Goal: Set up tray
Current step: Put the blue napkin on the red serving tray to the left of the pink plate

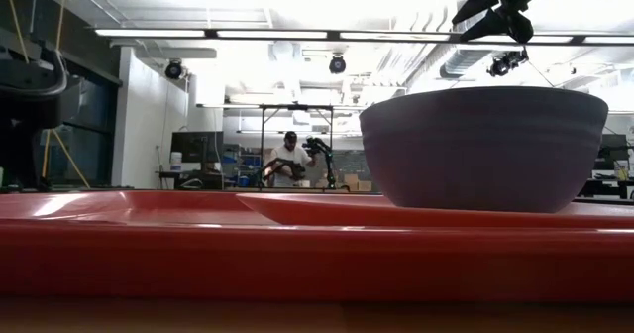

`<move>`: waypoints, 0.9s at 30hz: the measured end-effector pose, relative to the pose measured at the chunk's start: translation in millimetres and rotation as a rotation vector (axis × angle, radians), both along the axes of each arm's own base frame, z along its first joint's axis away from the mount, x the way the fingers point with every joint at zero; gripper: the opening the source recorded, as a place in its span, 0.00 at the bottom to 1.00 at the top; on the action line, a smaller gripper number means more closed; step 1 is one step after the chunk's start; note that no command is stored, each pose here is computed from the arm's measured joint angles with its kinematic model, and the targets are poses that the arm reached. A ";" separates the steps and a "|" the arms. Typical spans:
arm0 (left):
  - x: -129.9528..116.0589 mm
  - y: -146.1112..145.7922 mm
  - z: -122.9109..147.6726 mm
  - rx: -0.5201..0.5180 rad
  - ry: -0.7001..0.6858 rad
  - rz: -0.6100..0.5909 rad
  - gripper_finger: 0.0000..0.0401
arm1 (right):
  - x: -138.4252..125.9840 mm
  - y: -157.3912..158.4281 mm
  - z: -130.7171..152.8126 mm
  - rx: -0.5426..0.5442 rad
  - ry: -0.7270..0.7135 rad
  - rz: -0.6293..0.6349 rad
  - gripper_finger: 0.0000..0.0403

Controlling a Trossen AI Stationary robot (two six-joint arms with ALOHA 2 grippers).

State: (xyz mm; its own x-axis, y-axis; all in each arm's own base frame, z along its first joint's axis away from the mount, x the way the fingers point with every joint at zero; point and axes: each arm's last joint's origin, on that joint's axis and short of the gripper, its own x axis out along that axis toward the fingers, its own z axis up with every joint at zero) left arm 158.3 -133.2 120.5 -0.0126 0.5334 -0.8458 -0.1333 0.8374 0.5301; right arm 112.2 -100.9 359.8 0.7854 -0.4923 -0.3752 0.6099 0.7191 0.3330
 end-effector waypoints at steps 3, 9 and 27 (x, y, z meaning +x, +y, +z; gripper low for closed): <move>-1.1 1.0 -1.1 0.004 0.003 0.000 0.69 | 0.0 0.0 0.0 0.000 0.000 0.001 0.45; -2.5 2.5 -3.5 0.008 -0.002 -0.004 0.69 | 0.0 0.0 0.0 0.000 0.000 0.001 0.45; -5.4 6.1 -8.2 0.028 -0.025 -0.013 0.69 | 0.0 0.0 0.0 0.000 0.000 0.000 0.45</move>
State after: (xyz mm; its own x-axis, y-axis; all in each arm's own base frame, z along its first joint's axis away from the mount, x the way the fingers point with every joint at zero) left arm 152.8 -127.1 112.3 0.0155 0.5567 -0.8306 -0.1363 0.8241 0.5498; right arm 112.2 -101.0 359.8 0.7855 -0.4922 -0.3751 0.6097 0.7194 0.3328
